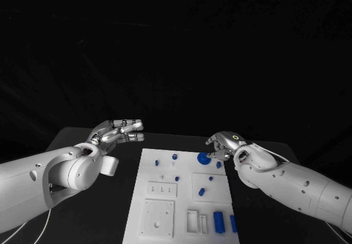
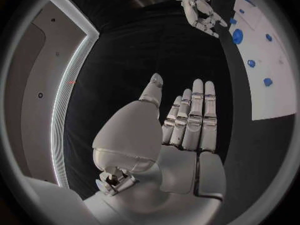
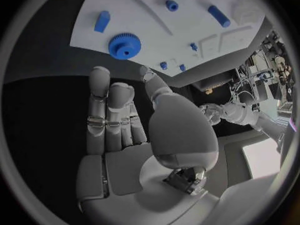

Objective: Assemble the parts on the task board

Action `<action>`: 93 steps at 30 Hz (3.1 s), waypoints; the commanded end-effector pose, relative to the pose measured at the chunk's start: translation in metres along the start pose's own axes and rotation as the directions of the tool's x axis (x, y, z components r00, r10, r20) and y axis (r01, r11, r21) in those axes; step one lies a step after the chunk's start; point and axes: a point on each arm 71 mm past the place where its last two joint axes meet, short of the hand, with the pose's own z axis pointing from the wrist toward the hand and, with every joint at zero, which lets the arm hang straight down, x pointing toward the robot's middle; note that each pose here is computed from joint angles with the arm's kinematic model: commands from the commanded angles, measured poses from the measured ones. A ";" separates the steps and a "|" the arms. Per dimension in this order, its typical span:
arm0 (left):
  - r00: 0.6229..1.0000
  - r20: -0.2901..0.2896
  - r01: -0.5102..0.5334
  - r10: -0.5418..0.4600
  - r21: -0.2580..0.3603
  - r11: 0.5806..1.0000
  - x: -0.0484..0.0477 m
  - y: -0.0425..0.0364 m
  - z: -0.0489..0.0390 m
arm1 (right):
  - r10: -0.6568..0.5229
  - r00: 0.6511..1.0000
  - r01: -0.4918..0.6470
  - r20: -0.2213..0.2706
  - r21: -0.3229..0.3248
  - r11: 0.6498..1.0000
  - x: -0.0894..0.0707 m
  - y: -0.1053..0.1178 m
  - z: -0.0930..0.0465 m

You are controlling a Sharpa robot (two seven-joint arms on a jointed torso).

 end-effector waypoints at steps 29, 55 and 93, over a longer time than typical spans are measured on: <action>1.000 -0.027 0.001 -0.001 0.009 1.000 0.0016 0.0000 0.0012 | 0.109 0.984 -0.096 -0.138 0.096 0.991 0.036 -0.011 0.015; 1.000 -0.031 -0.004 0.004 0.005 1.000 0.0011 0.0000 0.0004 | 0.115 0.981 -0.098 -0.156 0.110 0.989 0.035 -0.014 0.020; 0.999 -0.041 -0.011 0.011 -0.001 1.000 0.0019 0.0007 0.0015 | -0.017 0.990 0.021 -0.139 0.025 0.999 0.032 0.012 0.023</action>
